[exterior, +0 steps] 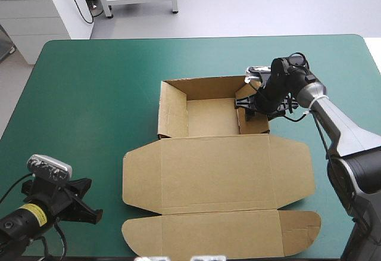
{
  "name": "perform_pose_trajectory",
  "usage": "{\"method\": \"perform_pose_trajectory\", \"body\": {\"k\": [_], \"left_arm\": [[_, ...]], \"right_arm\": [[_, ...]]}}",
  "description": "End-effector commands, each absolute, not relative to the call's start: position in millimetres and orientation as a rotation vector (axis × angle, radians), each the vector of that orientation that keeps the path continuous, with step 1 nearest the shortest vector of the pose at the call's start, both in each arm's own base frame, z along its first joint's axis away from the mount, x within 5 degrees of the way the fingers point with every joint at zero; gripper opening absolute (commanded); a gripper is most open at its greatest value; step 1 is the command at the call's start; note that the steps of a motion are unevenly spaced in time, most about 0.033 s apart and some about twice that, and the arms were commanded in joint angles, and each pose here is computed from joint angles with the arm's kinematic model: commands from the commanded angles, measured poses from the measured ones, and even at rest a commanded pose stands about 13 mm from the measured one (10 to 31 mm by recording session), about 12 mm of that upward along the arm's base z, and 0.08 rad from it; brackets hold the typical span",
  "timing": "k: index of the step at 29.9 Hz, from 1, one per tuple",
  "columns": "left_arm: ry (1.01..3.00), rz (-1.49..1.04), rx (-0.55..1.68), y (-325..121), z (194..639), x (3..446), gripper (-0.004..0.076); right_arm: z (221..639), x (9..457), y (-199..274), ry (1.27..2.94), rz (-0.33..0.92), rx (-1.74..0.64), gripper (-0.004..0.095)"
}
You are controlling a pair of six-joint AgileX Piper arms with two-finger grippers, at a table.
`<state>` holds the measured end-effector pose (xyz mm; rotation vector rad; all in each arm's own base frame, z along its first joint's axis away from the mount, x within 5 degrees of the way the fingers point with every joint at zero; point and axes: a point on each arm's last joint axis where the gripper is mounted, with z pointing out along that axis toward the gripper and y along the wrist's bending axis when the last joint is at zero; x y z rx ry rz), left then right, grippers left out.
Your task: Fold the box
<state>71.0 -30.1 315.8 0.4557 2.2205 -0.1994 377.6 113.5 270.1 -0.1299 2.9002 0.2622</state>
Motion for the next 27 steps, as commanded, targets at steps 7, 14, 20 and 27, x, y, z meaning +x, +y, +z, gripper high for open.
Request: {"method": "perform_pose_trajectory", "body": {"k": [7,14,20,27], "left_arm": [[2.067,-0.245,0.425,-19,313,51,-0.0008],[2.053,-0.251,0.421,-17,312,48,-0.0008],[2.052,-0.247,0.421,-17,312,48,-0.0008],[2.046,-0.243,0.421,-17,312,48,-0.0008]], "right_arm": [[283,382,114,2.837,0.279,-0.141,0.005],[319,388,110,2.763,0.201,-0.194,-0.0021],[384,390,76,2.59,0.016,-0.146,-0.0021],[430,371,-17,2.458,-0.258,0.054,-0.0021]]}}
